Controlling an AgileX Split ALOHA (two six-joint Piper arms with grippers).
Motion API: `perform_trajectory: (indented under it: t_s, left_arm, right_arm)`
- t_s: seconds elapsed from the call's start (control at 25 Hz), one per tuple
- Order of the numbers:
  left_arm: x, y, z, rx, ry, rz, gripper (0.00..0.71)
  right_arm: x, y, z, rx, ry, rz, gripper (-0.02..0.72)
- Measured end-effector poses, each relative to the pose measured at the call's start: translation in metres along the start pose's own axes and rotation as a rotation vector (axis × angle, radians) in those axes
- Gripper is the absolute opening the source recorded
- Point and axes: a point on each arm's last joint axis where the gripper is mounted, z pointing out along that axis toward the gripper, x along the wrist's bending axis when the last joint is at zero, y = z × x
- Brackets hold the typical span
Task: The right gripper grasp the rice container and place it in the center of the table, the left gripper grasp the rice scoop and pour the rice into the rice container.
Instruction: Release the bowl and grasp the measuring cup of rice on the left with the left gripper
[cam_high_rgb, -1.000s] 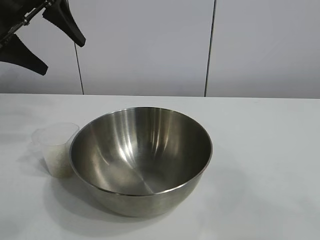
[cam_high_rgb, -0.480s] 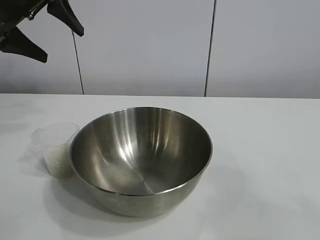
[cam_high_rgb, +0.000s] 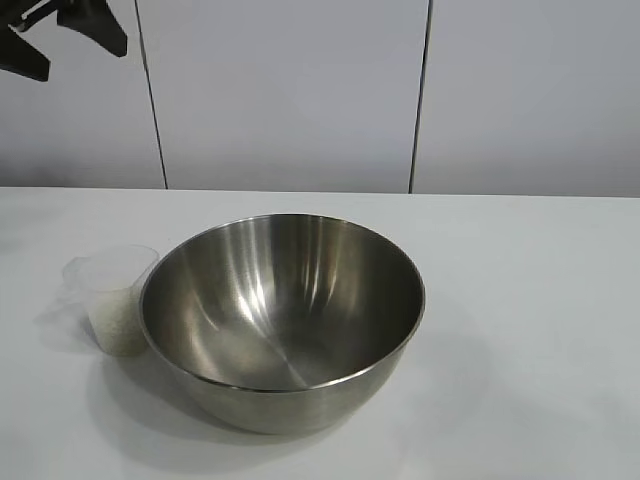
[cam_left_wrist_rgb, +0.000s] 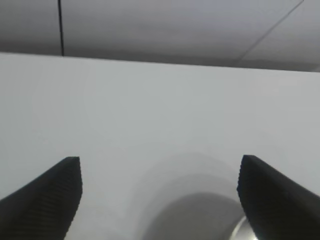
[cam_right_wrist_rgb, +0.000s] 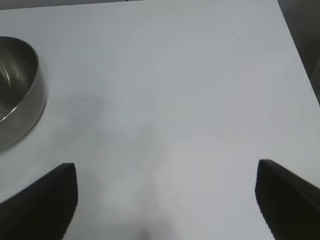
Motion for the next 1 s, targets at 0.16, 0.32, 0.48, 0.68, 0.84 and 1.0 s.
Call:
perform_trajectory:
  t_s: [0.16, 0.32, 0.48, 0.68, 0.84, 1.0]
  left_arm:
    - [0.011, -0.044, -0.012, -0.059, 0.139, 0.096, 0.605]
    - [0.017, -0.065, -0.022, -0.106, 0.179, 0.019, 0.605]
    - [0.016, -0.09, -0.02, -0.098, 0.083, -0.037, 0.602]
    - [0.007, -0.124, -0.019, 0.007, -0.064, 0.004, 0.566]
    - [0.009, -0.139, -0.016, 0.068, -0.072, 0.011, 0.558]
    - [0.007, -0.148, -0.014, 0.093, -0.132, 0.037, 0.547]
  right_arm:
    - [0.0, 0.0, 0.0, 0.0, 0.0, 0.0, 0.661]
    - [0.0, 0.0, 0.0, 0.0, 0.0, 0.0, 0.661]
    - [0.0, 0.0, 0.0, 0.0, 0.0, 0.0, 0.661]
    - [0.0, 0.0, 0.0, 0.001, 0.0, 0.0, 0.661]
    - [0.0, 0.0, 0.0, 0.001, 0.0, 0.0, 0.661]
    - [0.0, 0.0, 0.0, 0.001, 0.0, 0.0, 0.661]
